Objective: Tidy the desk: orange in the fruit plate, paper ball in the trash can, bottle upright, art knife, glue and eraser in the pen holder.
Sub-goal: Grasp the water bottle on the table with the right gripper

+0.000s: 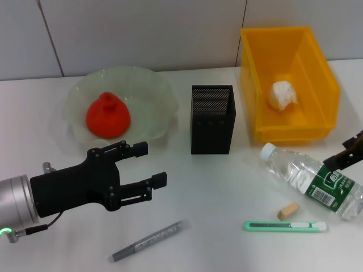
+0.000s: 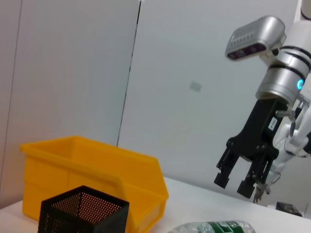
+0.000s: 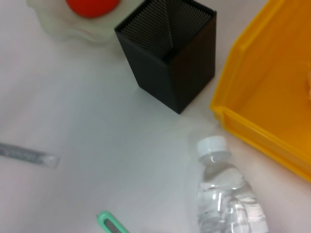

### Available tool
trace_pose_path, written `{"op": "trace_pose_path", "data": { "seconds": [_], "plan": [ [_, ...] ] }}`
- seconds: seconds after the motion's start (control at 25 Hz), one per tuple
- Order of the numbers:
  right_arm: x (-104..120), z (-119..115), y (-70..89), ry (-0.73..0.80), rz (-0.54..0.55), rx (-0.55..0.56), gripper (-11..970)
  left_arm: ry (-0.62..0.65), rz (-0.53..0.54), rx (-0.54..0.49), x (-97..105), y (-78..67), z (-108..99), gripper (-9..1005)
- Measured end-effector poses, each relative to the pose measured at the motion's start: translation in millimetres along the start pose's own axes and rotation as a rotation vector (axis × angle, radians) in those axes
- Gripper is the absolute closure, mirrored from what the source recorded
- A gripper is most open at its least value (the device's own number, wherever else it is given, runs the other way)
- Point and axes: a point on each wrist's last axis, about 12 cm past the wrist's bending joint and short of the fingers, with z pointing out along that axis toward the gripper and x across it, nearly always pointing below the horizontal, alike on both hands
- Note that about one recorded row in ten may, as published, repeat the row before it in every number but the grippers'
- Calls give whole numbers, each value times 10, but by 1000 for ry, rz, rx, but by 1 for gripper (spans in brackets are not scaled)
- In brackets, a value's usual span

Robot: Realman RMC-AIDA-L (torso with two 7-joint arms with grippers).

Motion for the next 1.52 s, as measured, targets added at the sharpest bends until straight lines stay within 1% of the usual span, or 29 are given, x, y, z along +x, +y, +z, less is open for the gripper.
{"op": "trace_pose_path", "data": {
  "seconds": [0.2, 0.52, 0.84, 1.24, 1.52],
  "plan": [
    [13, 12, -24, 22, -10, 30, 219, -14, 7, -5, 8, -5, -6, 206],
    [-47, 135, -48, 16, -55, 83, 217, -13, 5, -7, 14, -6, -15, 205],
    [-119, 345, 20, 52, -96, 60, 215, -12, 5, -9, 17, -4, -26, 205],
    [-101, 474, -17, 58, -86, 54, 213, -8, -4, -15, 48, -10, -27, 206],
    [-69, 545, -30, 103, -90, 66, 211, -8, 1, -14, 55, -11, -21, 205]
  ]
}}
